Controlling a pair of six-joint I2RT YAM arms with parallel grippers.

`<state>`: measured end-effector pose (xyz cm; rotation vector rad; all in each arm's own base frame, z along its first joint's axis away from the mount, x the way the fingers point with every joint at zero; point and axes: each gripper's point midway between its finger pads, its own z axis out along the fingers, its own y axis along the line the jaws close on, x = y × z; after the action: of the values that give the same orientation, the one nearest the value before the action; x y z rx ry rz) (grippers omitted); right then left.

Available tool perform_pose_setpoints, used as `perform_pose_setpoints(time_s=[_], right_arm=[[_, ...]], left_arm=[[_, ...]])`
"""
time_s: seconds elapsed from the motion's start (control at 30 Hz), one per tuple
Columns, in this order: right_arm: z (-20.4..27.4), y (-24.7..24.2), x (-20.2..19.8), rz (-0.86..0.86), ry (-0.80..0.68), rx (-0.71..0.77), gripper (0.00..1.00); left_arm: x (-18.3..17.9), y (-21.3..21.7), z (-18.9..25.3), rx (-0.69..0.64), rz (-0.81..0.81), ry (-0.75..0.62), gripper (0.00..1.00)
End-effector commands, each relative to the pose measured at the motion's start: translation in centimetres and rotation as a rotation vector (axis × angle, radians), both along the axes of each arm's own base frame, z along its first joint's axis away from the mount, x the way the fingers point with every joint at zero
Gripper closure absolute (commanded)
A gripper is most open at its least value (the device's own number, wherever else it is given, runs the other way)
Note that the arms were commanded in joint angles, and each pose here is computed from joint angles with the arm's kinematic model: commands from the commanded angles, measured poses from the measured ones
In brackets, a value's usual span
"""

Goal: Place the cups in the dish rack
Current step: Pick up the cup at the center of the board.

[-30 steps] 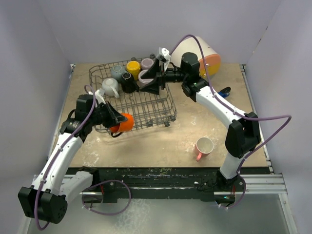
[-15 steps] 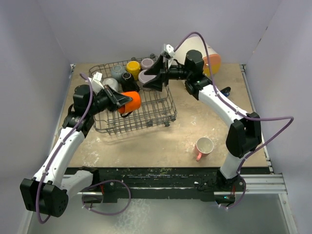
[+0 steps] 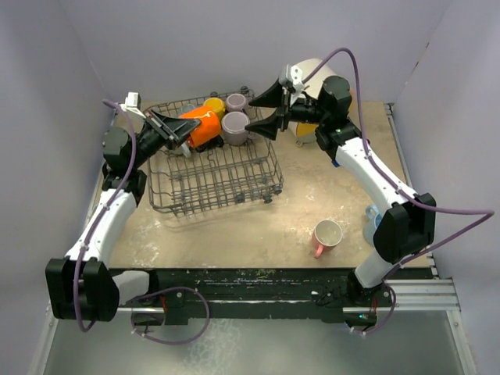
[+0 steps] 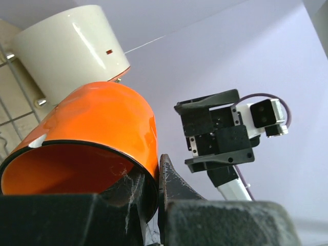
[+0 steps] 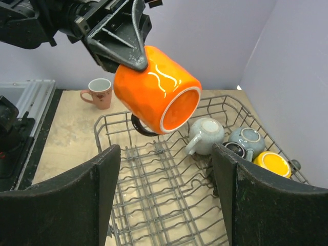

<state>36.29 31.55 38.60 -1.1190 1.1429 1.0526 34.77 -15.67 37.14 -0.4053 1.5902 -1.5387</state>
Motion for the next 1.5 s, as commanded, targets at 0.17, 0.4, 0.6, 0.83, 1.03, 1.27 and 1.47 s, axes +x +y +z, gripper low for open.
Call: perform_pose_setpoints(time_s=[0.17,0.4,0.6,0.83,1.03,1.27,1.47], right_arm=[[0.9,-0.4,-0.6,0.007,-0.099,0.03,0.25],[0.8,-0.2,-0.1,0.001,-0.104,0.034,0.25],[1.3,0.0,0.8,-0.021,-0.094,0.058,0.24],[2.2,-0.2,1.6,-0.051,-0.097,0.084,0.23],[3.0,-0.9,2.8,-0.094,-0.096,0.117,0.21],[3.8,-0.7,2.8,-0.065,-0.102,0.151,0.2],[4.9,-0.6,2.0,-0.022,-0.107,0.19,0.21]], left_arm=[[-0.2,-0.8,9.8,-0.116,-0.144,-0.367,1.0],[0.8,-1.4,12.3,-0.147,-0.216,-0.472,1.0],[0.8,-2.6,14.2,-0.207,-0.285,-0.56,1.0],[0.4,-3.9,15.3,-0.293,-0.38,-0.623,1.0],[0.0,-5.2,15.7,-0.321,-0.417,-0.639,1.0],[-0.8,-7.0,16.1,-0.347,-0.471,-0.657,1.0],[-1.5,-7.4,16.4,-0.361,-0.486,-0.671,1.0]])
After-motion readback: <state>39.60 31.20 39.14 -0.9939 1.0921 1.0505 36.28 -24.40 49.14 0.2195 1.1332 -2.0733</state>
